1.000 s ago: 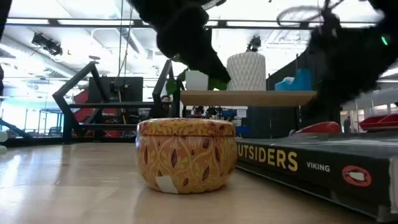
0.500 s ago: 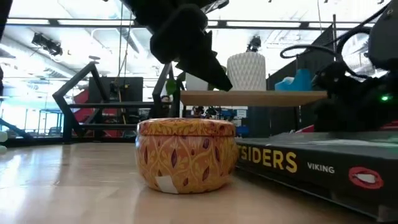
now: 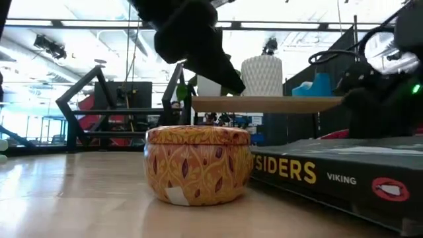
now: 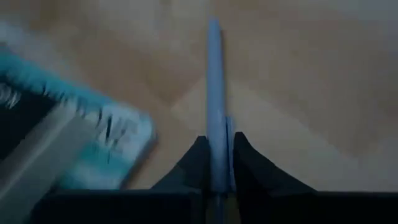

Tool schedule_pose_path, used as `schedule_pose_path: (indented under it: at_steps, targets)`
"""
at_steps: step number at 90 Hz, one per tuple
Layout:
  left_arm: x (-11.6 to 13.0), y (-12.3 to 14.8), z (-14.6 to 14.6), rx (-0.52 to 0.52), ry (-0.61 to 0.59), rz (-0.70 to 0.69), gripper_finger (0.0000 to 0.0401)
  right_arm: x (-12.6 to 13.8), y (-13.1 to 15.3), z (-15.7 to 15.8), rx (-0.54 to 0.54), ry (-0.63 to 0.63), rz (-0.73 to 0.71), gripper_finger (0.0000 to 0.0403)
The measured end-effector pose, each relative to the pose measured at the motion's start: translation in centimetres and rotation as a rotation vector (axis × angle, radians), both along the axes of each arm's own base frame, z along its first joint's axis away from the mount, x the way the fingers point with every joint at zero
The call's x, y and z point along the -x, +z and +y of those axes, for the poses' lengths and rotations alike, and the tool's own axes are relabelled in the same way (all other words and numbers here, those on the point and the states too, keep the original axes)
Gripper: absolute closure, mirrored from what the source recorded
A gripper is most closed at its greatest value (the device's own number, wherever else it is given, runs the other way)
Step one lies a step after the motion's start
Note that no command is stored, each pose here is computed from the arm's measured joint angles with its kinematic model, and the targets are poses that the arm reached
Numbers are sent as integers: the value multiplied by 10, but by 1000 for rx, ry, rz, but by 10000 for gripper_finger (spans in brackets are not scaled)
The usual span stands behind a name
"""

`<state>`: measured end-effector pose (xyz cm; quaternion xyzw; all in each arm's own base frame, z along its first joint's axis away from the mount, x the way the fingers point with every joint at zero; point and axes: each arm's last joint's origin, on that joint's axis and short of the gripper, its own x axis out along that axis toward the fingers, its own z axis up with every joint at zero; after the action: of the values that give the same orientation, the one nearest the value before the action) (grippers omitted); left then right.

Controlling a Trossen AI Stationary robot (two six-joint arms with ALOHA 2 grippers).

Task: Stock shelves
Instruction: Put the purple pen into the white pen organizer on the shelf

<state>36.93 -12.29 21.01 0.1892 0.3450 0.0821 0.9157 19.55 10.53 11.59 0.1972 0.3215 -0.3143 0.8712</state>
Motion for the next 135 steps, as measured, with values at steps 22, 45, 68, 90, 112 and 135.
schedule_pose_path:
  at_steps: [22, 45, 68, 90, 112, 135]
  targets:
    - [6, 3, -9, -180, 73, -33, 265, 1, 104, -19, -17, 38, -83, 385]
    - [10, 5, -17, -261, 103, -53, 265, -6, 227, -61, 37, 63, -75, 385]
    - [10, 5, -17, -258, 106, -55, 265, -12, 307, -123, 78, -47, 6, 385]
    - [9, 5, -17, -238, 94, -60, 265, -17, 331, -187, -94, -118, 238, 385]
    - [8, 6, -18, -227, 94, -74, 265, -42, 336, -232, -157, -62, 265, 385]
    - [8, 6, -18, -213, 80, -71, 265, -46, 338, -257, -263, -74, 193, 382]
